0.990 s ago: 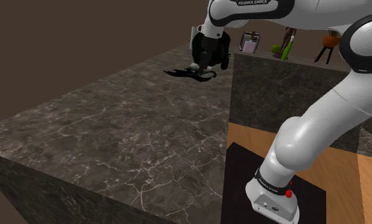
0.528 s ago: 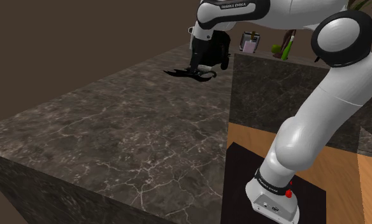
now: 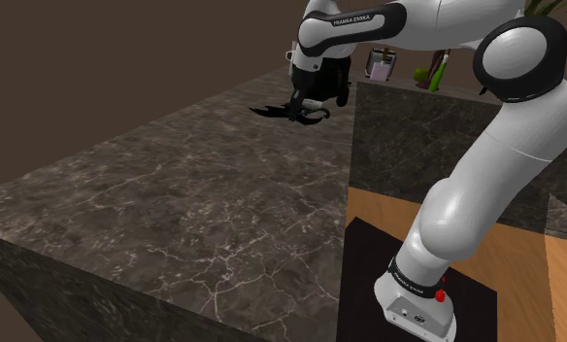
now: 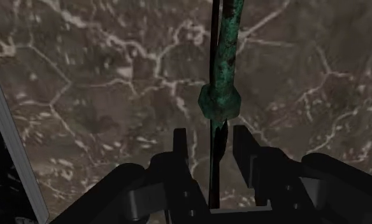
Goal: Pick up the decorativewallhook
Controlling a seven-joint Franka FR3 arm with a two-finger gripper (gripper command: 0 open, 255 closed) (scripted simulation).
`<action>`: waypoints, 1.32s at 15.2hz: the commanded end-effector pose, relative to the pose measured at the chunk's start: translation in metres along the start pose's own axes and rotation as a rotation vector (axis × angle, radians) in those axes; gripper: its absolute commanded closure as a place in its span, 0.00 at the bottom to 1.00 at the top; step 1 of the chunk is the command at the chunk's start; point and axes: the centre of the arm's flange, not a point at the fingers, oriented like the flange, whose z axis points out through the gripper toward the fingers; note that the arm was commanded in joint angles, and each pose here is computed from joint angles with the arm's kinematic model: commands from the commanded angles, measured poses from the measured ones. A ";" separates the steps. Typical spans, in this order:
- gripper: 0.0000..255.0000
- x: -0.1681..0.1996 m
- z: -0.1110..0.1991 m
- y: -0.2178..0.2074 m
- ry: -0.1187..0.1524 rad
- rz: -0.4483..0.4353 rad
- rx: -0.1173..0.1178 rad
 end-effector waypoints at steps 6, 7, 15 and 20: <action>1.00 0.000 0.001 0.000 0.000 0.000 0.000; 1.00 0.000 0.001 0.000 0.000 0.000 0.000; 1.00 0.004 -0.037 0.001 0.000 0.000 0.000; 1.00 0.007 -0.063 0.002 0.000 0.000 0.000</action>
